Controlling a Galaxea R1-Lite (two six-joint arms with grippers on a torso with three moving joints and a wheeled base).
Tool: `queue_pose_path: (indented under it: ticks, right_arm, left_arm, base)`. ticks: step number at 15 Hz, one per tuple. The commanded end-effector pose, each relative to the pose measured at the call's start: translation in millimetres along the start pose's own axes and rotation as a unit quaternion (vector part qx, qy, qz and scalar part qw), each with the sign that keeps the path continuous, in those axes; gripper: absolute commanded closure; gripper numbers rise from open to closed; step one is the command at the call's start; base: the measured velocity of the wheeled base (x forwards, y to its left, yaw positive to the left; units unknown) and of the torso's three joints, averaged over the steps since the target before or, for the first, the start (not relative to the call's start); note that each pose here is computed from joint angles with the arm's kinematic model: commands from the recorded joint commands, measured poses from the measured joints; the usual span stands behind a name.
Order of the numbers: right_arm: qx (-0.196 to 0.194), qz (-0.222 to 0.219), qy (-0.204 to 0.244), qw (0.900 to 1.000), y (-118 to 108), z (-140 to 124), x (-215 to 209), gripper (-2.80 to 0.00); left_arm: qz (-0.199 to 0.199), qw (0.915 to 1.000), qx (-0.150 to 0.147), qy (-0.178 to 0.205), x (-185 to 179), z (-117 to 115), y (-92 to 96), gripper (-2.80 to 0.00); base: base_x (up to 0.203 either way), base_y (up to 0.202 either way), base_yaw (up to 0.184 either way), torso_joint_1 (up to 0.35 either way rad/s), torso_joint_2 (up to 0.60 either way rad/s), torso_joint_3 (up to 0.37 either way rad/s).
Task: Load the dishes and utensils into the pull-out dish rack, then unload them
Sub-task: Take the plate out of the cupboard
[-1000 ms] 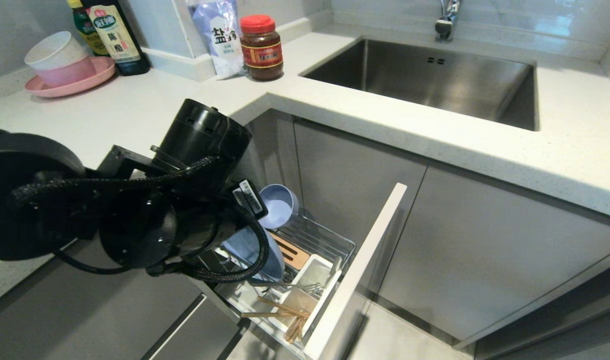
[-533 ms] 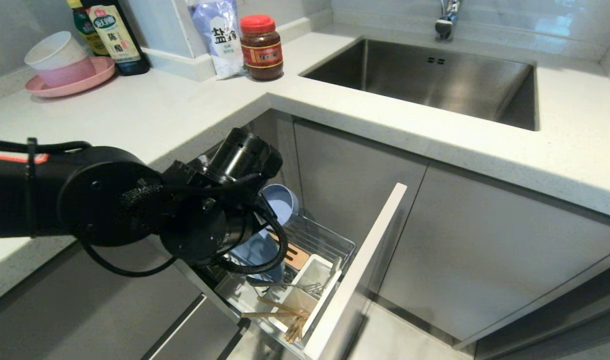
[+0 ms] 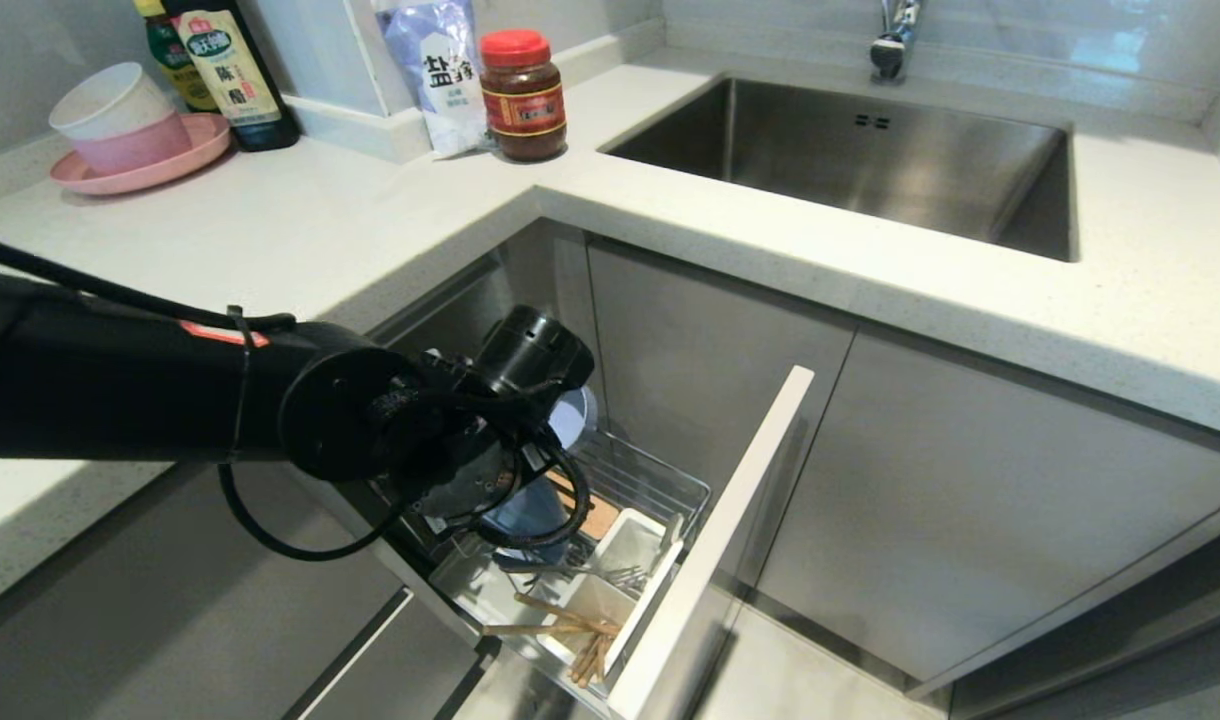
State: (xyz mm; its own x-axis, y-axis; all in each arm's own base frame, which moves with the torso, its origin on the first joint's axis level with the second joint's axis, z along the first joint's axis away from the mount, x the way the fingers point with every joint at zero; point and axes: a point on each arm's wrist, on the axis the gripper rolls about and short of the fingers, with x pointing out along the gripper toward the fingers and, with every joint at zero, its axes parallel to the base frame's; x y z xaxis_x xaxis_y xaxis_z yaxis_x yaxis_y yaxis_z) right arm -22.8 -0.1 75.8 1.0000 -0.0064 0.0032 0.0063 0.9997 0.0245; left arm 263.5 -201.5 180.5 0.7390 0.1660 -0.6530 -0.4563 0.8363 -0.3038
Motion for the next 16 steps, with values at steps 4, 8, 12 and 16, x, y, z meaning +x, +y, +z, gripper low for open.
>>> queue_pose_path:
  ticks: [4, 8, 12, 16]
  right_arm:
    - [0.000, 0.000, -0.001, 1.000, 0.0, -0.5, -0.2, 0.00]
    - [0.000, 0.000, -0.001, 1.000, 0.0, -0.5, -0.2, 0.00]
    - [0.000, 0.000, -0.001, 1.000, 0.0, -0.5, -0.2, 0.00]
    - [0.000, 0.000, -0.001, 1.000, 0.0, -0.5, -0.2, 0.00]
  left_arm:
    - [0.023, 0.9997, -0.006, 0.001, 18.9, -2.4, -1.6, -2.80]
    - [0.023, 0.9997, -0.007, 0.000, 19.2, -2.0, -1.6, -2.80]
    - [0.022, 0.9997, -0.007, -0.001, 17.2, -1.7, -1.6, 0.00]
    - [0.020, 0.9998, -0.007, -0.002, 15.3, -1.3, -1.8, 0.00]
  base:
    - [0.000, 0.000, 0.000, 0.000, 0.00, 0.000]
    - [0.000, 0.000, 0.000, 0.000, 0.00, 0.000]
    - [0.000, 0.000, 0.000, 0.000, 0.00, 0.000]
    - [0.000, 0.000, 0.000, 0.000, 0.00, 0.000]
